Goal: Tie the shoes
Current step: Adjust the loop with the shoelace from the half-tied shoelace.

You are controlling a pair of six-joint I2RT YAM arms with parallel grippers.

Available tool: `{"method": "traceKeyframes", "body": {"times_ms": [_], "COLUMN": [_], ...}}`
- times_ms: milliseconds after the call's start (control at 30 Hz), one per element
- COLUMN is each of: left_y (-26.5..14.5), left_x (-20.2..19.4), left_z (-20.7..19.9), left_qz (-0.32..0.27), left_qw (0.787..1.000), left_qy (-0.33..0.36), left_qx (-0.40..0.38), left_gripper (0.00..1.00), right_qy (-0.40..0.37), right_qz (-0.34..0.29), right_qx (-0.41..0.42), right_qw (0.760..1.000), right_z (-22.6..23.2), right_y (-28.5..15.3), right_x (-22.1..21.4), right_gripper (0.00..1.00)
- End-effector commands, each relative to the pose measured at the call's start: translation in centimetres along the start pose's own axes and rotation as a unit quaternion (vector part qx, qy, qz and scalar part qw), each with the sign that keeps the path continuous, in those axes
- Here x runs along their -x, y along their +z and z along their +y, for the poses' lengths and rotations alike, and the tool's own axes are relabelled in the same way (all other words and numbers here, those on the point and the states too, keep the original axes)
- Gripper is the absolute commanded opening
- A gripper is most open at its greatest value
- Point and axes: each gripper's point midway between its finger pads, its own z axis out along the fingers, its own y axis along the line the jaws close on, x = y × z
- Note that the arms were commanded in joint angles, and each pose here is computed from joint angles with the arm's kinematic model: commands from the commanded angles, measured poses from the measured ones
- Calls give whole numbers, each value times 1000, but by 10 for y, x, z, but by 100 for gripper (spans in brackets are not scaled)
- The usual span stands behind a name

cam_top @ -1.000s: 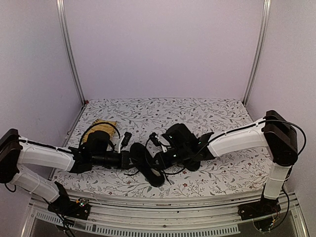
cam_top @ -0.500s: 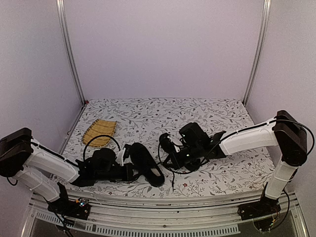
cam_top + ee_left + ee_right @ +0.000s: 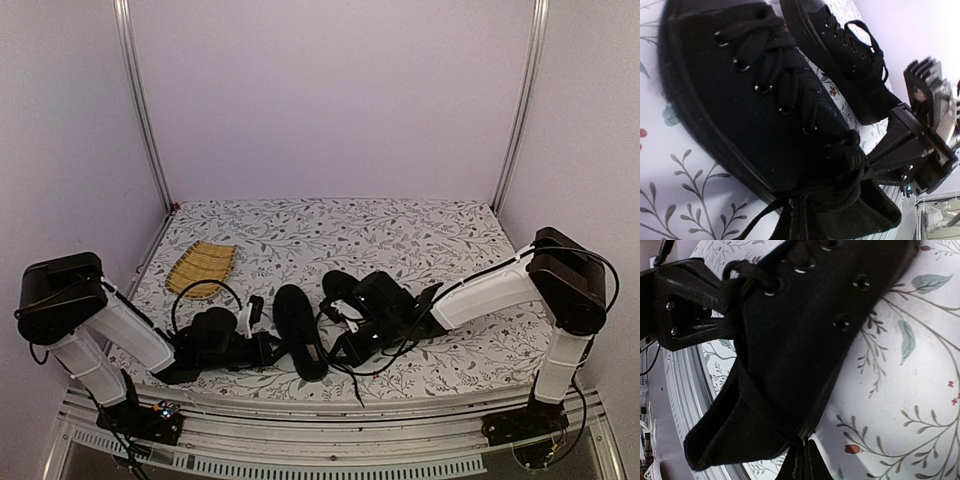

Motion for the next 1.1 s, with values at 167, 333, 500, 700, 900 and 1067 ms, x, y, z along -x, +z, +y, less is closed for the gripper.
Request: {"method": "traceKeyframes", "body": {"times_ms": [167,333,500,700,900,1067], "left_y": [-12,-20,-38,-59,-61,-58], "left_x": [17,19,33,48,44,36], "left_z": [-4,-20,-34,-39,-38,-30], "left_qz": [-28,-33,-67,-97,-74,-57], "left_qw": [998,993,986,976,970,971], "left_qy": [31,79,125,183,223,230], "left_qx": [-42,-78,-90,-68,-54,-44], "left_gripper": [0,0,0,0,0,0], "right_qy": [-5,18,29,43,36,20], "right_qz": [12,-15,-37,-75,-104,-98], "right_qx": [76,28,-13,-38,-51,-39], "right_qw": [997,999,999,996,993,994], "right_z": [55,45,39,31,21,22], "right_y": [21,7,-14,-30,-26,-11], "right_x": [-8,2,12,43,81,94], "right_gripper": [2,2,2,2,2,2]}}
